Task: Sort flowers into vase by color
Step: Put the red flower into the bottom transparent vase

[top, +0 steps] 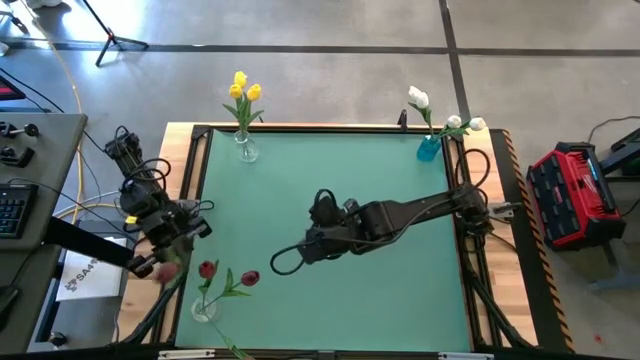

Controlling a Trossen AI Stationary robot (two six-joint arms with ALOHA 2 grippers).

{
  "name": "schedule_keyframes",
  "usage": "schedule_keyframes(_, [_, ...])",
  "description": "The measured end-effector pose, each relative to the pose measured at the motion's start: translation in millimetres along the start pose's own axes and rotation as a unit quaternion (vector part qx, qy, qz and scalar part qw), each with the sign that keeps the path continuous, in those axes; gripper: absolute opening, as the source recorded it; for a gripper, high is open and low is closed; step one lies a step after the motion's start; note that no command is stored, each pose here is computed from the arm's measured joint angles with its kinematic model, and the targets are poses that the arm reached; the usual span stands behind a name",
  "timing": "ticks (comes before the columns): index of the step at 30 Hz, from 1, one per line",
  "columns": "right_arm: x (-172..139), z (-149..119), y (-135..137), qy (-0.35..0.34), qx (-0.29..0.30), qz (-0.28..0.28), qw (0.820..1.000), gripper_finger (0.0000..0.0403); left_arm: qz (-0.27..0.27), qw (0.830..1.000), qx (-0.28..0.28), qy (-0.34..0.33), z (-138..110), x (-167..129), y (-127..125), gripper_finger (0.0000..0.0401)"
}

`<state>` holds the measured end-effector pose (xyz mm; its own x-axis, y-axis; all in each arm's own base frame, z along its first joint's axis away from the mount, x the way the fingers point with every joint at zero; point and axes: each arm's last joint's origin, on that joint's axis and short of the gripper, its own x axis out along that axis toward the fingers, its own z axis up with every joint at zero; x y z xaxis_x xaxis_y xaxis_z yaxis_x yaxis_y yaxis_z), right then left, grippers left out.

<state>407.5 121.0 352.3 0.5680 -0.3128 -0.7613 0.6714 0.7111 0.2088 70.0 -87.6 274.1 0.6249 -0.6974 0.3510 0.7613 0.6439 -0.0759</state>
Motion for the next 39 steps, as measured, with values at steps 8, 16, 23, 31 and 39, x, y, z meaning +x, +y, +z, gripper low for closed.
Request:
schedule_keyframes(8, [13, -5, 5, -0.003, 0.063, -0.011, 0.998, 0.0183, -0.084, 0.996, 0.011, 0.006, -3, 3, -16, 0.0001])
schedule_keyframes(16, [14, -4, 4, -0.010, 0.082, -0.015, 0.996, 0.0183, -0.115, 0.992, 0.027, 0.041, -16, 12, -26, 0.0001])
schedule_keyframes(23, [20, 5, -2, 0.000, 0.095, -0.017, 0.995, 0.0183, -0.081, 0.996, 0.033, 0.013, -17, 22, -30, 0.0000])
schedule_keyframes(31, [24, 12, -6, 0.003, 0.094, -0.014, 0.995, 0.0183, -0.101, 0.994, 0.034, 0.030, -29, 32, -41, 0.0000])
schedule_keyframes(39, [23, 10, -5, 0.030, 0.096, 0.001, 0.995, 0.0183, -0.087, 0.992, 0.086, 0.037, -46, 44, -47, 0.0000])
